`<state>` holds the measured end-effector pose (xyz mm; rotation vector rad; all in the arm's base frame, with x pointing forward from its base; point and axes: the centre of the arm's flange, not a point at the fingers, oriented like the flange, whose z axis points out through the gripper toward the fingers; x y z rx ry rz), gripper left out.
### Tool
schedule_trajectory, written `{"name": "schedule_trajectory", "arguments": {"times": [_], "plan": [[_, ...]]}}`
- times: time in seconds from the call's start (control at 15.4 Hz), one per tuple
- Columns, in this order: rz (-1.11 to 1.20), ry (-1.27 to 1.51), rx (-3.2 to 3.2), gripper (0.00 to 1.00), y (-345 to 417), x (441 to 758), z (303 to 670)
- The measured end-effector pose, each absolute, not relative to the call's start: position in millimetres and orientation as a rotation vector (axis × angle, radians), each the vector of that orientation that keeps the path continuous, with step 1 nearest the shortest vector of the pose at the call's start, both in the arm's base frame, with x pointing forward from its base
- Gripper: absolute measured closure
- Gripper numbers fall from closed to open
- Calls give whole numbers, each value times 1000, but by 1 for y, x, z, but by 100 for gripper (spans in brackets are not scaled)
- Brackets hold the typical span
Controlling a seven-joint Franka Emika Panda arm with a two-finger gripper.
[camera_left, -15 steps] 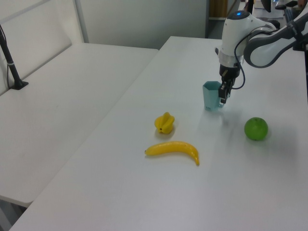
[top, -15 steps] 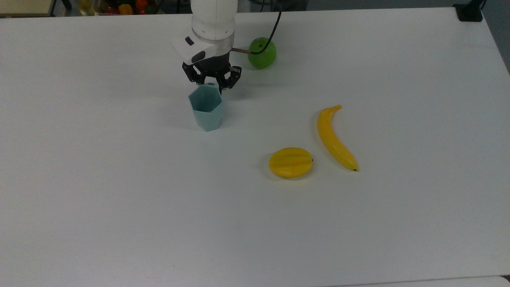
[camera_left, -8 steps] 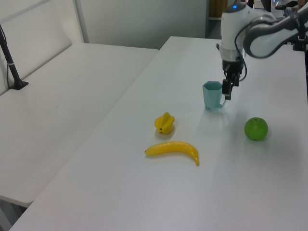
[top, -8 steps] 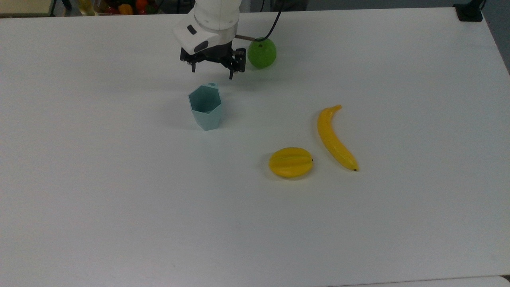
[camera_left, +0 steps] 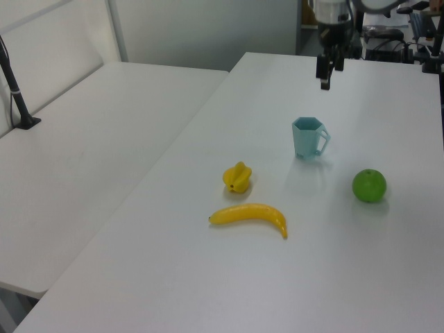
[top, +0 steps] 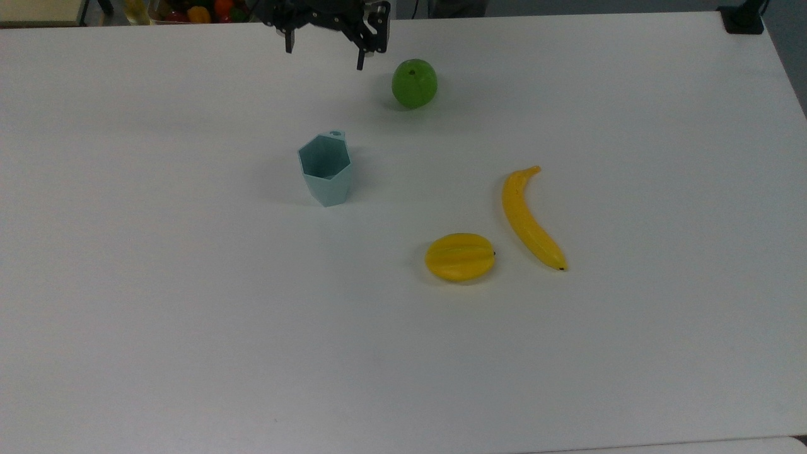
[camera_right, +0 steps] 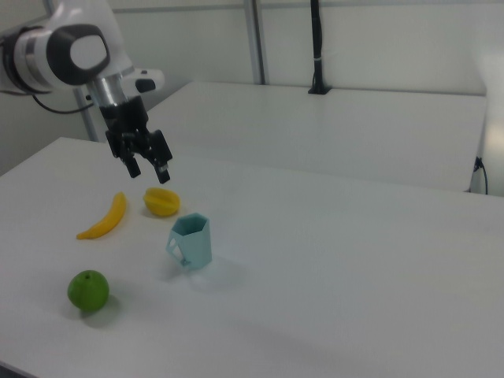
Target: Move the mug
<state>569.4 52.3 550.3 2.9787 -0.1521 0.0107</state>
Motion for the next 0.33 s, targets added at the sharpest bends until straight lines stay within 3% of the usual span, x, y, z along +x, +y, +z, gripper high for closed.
{"name": "schedule_trajectory", "arguments": {"times": [0.33], "plan": [[-26,-187,3015,0,40,553,597]]}}
